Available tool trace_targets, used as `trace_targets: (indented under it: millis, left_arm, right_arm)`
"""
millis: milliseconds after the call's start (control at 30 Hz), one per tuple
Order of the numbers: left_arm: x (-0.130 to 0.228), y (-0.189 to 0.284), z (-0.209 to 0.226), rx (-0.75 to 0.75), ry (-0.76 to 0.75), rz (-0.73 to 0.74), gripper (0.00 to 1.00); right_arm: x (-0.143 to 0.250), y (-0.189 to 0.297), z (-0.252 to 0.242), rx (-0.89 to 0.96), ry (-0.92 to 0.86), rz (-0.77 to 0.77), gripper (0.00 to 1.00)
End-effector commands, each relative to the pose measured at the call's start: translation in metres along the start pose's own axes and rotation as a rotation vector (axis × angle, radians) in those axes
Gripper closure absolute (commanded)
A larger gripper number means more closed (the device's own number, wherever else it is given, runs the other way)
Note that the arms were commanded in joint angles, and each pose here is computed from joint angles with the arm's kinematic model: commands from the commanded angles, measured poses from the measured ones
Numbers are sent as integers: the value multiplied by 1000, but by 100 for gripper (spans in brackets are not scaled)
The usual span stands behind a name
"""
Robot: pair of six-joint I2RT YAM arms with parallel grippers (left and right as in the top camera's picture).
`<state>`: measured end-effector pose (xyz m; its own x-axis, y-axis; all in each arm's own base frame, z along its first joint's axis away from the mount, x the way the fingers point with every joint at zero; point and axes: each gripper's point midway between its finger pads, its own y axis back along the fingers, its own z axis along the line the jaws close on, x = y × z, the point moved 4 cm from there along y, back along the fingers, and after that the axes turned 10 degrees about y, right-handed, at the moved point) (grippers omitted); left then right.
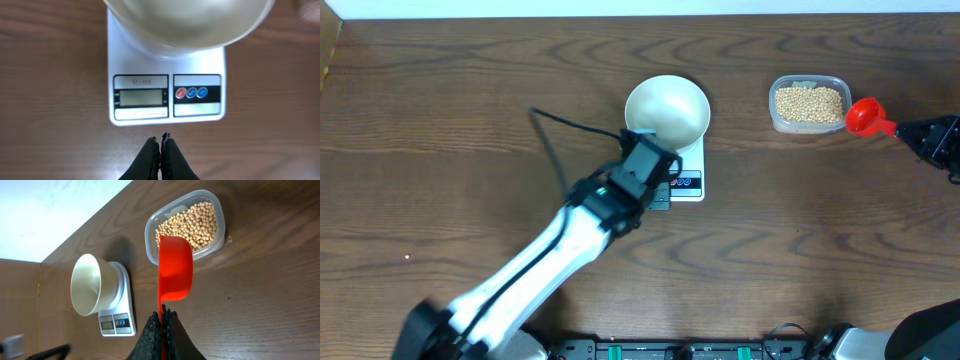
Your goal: Scoop item into bowl and weigh 50g on scale
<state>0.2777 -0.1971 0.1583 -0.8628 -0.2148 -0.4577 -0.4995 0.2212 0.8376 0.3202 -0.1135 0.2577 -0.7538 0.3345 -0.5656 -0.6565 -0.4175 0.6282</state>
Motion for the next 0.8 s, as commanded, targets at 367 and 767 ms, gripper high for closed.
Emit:
trace_targets:
  millis: [367,767]
  left_arm:
    - [-106,58,98,-73,231,-337,93]
    - [-190,101,227,-208,542,-726,92]
  right_arm:
    - [-22,-2,0,-16,79,-93,99]
    - [-79,-18,39,-79,188,-294,99]
